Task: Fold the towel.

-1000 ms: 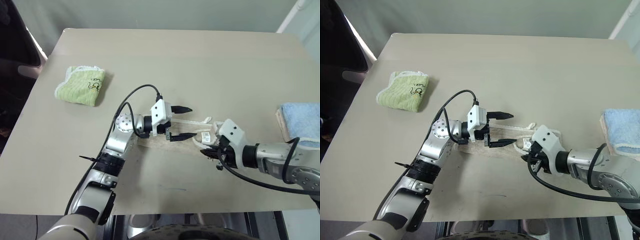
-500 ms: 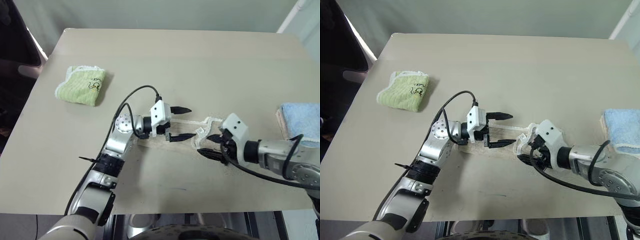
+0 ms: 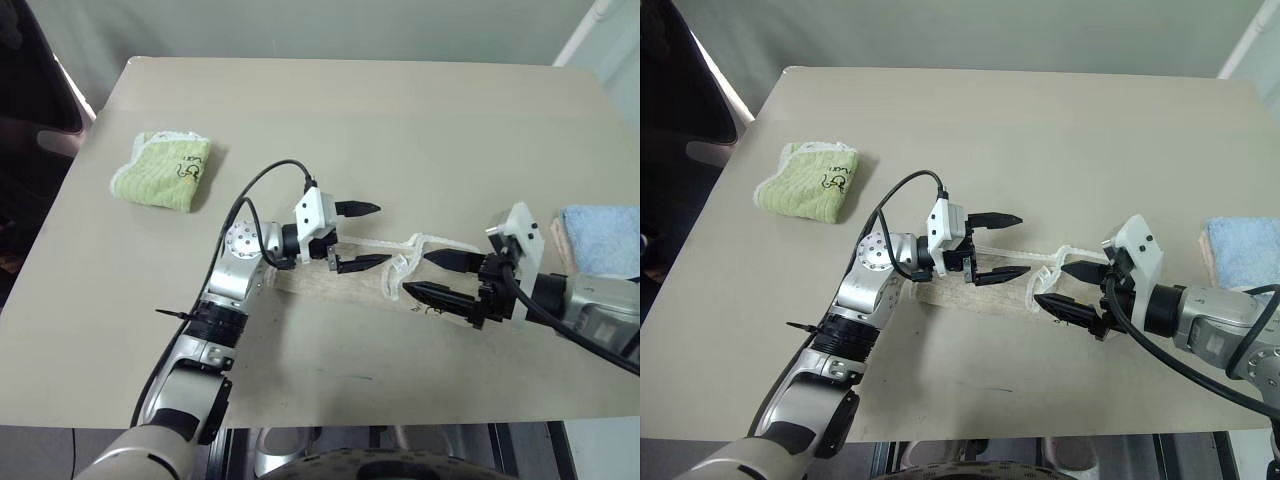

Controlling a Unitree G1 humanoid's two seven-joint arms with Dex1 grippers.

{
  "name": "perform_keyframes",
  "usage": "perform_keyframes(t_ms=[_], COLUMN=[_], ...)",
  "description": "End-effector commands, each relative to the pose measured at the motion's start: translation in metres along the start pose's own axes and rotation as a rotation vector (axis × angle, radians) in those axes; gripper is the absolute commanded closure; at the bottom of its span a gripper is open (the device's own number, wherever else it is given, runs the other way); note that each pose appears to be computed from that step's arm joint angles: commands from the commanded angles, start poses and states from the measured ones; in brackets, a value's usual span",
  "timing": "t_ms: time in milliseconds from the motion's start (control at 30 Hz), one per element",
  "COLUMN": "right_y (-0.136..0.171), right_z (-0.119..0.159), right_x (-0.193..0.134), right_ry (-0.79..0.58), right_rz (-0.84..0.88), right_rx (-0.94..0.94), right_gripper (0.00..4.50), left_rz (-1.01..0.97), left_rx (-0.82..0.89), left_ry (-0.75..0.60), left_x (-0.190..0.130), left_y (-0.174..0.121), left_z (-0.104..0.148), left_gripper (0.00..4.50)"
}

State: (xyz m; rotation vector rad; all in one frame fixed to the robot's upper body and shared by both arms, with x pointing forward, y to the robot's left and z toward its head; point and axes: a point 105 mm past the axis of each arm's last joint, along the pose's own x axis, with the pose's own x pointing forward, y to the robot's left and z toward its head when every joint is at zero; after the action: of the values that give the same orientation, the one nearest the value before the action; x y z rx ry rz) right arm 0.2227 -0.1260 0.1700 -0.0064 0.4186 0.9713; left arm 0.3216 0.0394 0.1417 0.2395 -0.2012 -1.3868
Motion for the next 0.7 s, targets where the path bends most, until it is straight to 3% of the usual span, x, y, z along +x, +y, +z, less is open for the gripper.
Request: perform_keyframes(t_ms=[33,267,300,400,500,600,700], right_y=[0.001,-0.005,-0.009,-0.015,-0.015,-0.022,-0.022], right_z=[0.010,0.013,0.013,0.010,0.010,0.003,0.005], right_x=[-0.007,-0.016,-0.022,-0.033,-0.034,-0.044,-0.044], right_ry=[-0.053,-0.091,-0.145,-0.225,-0.232,-0.321,-0.325], right_rz=[-0.016,-0.056,-0.082,-0.131,-0.132,-0.174,-0.197], right_rx=[-0.031,-0.029,-0.006,0.026,0.022,0.063,0.005], right_gripper=[0.53,0.53,0.70,1.43,2.47,3.53,4.48], left_rz=[0.018,0.035,-0.024,-0.122,-0.127,-0.231,-0.260], left_rx=[0.016,0.008,-0.004,-0.024,-0.029,-0.061,-0.079], left_ry=[-0.060,-0.104,-0.150,-0.220,-0.221,-0.281,-0.283], left_x=[0.001,0.003,0.009,0.018,0.018,0.039,0.049], left_y=[0.007,0.016,0.011,0.003,0.003,-0.013,-0.019], left_z=[0.015,0.023,0.035,0.052,0.052,0.057,0.058], left_gripper=[0.00,0.00,0.00,0.00,0.00,0.00,0.00])
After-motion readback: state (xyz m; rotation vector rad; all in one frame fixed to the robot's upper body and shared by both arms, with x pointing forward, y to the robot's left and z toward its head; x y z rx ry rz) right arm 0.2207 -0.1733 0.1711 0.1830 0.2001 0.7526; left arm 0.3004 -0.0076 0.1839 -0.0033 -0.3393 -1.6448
